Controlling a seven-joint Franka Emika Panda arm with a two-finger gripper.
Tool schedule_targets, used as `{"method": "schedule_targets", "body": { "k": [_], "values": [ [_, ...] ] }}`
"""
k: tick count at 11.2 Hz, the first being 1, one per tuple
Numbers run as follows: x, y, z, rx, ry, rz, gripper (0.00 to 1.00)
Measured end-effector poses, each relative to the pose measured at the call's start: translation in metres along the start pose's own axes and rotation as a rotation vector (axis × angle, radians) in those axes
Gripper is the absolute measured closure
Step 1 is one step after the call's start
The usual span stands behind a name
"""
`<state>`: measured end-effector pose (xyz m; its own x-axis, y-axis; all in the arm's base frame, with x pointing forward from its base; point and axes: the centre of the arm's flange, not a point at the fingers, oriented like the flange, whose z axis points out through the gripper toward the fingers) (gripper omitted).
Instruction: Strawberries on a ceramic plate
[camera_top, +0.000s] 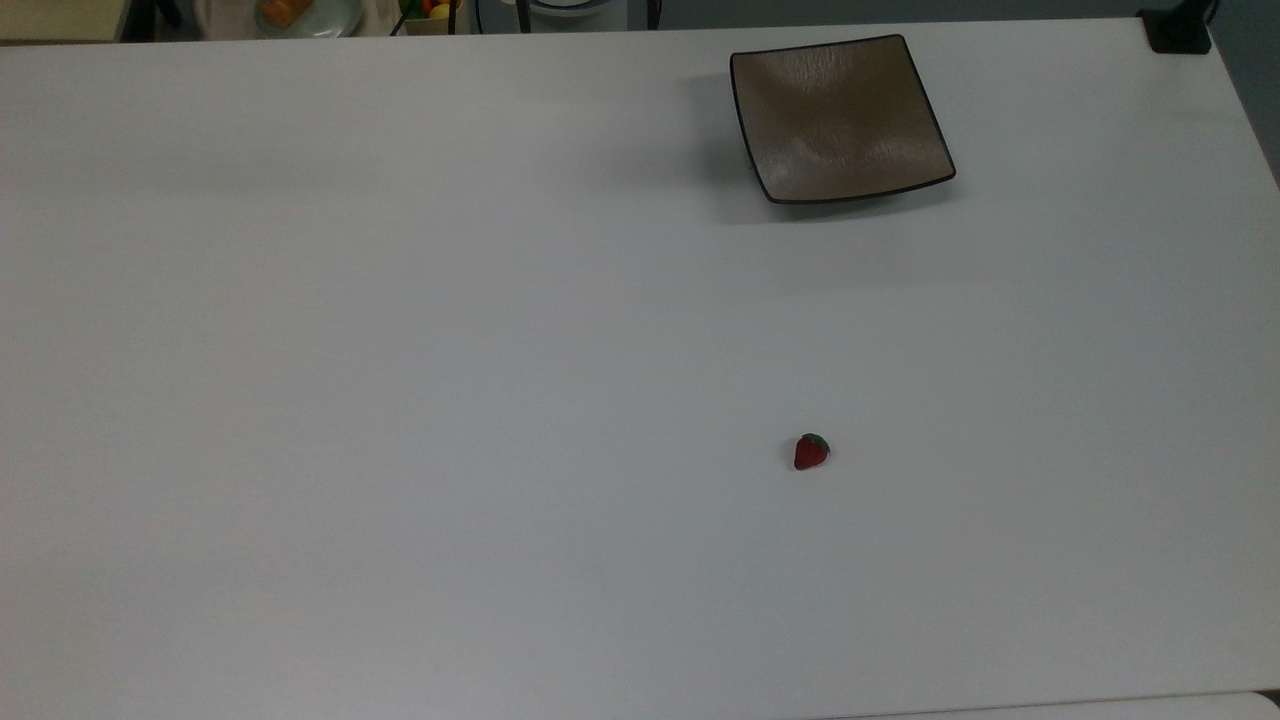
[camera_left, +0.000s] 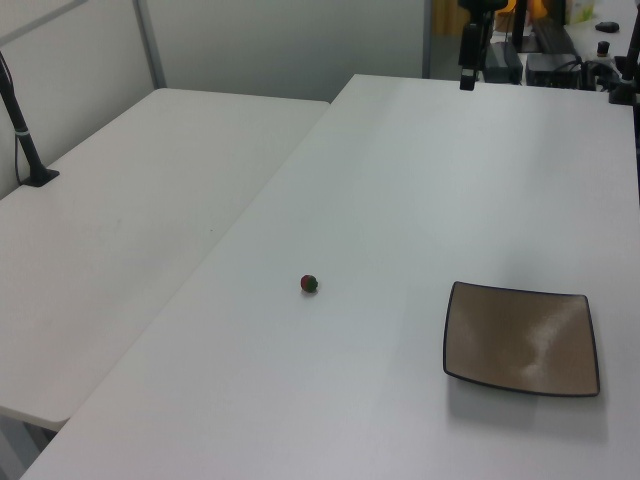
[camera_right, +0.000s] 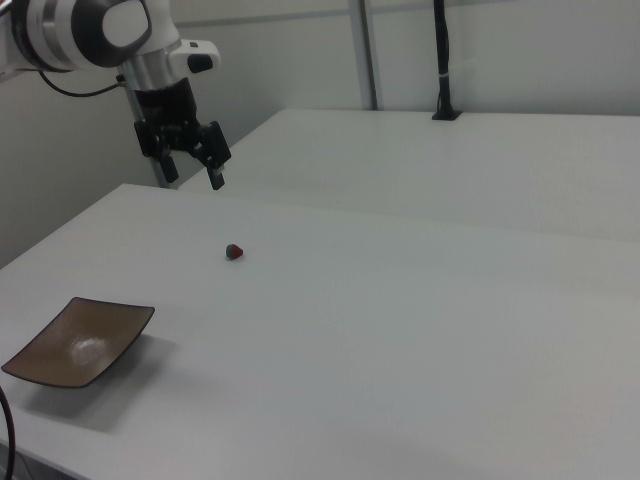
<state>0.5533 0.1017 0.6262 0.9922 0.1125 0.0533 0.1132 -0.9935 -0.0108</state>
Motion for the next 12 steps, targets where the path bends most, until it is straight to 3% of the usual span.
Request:
{"method": "schedule_targets", "body": {
  "k": [12],
  "values": [
    [-0.001, -0.015, 0.01, 0.013, -0.021, -0.023, 0.0]
  ]
}}
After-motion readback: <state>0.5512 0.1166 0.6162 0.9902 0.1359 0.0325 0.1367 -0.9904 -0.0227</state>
